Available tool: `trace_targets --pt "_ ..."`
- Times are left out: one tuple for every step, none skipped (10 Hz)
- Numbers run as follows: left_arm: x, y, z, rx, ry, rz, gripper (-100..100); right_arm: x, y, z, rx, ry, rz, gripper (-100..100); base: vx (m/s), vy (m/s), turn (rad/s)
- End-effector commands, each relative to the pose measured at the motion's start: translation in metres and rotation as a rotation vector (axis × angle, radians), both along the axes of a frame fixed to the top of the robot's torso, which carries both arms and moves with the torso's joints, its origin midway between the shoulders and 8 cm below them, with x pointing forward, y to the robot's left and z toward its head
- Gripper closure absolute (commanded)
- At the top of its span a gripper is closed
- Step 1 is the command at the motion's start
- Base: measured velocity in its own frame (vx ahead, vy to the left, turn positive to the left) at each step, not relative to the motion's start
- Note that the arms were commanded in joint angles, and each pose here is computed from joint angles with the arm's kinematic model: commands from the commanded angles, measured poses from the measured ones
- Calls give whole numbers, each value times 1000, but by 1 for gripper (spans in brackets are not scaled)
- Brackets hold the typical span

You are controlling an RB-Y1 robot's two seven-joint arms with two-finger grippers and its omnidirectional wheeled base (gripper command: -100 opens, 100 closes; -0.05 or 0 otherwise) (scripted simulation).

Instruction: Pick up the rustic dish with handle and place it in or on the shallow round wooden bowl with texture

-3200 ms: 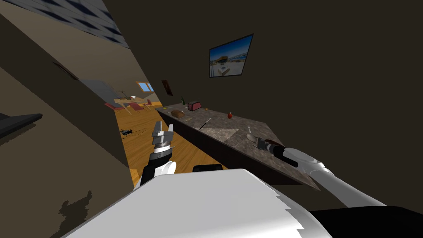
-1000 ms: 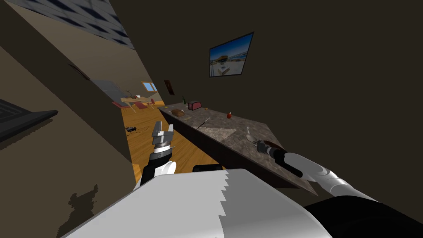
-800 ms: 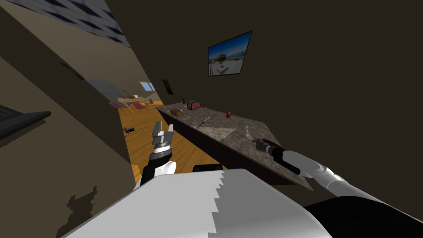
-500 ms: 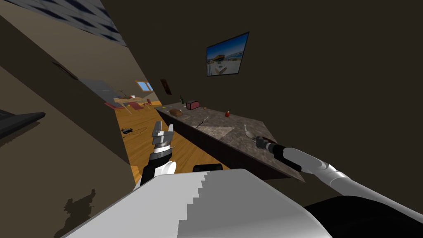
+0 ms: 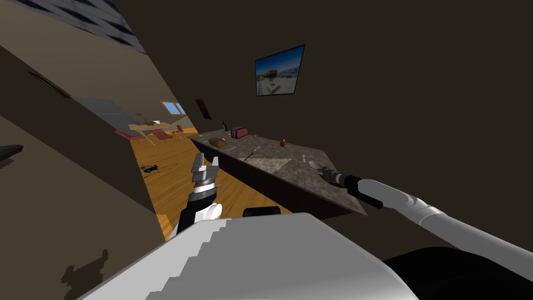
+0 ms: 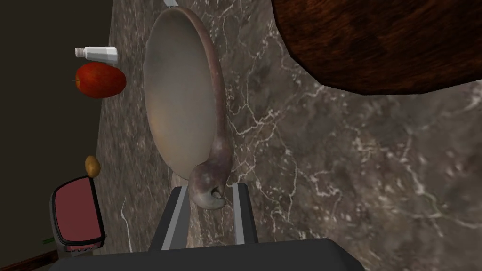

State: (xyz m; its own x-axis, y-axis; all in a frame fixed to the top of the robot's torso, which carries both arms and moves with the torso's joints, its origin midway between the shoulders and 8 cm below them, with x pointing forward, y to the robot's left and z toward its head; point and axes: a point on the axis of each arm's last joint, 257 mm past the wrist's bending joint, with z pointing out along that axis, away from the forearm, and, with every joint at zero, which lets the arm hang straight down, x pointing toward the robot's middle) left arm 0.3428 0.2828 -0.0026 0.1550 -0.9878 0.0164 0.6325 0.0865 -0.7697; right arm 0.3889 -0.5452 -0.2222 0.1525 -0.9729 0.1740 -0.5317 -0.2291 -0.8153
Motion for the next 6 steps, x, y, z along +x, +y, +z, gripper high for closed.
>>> trace_targets --pt "0 0 0 0 0 0 0 5 3 11 -79 9 62 100 -32 -44 -107" --pt "0 0 0 0 0 0 0 5 3 13 -103 16 81 100 -27 -42 -99" --pt "0 0 0 0 0 0 0 4 3 17 -151 35 118 100 -14 -54 -117" --pt "0 0 0 0 0 0 0 4 3 19 -175 47 137 100 -6 -62 -90" --pt "0 0 0 0 0 0 0 2 3 20 -198 60 155 100 -3 -59 -54" --pt "0 0 0 0 0 0 0 1 3 21 -220 75 173 100 3 -57 -52"
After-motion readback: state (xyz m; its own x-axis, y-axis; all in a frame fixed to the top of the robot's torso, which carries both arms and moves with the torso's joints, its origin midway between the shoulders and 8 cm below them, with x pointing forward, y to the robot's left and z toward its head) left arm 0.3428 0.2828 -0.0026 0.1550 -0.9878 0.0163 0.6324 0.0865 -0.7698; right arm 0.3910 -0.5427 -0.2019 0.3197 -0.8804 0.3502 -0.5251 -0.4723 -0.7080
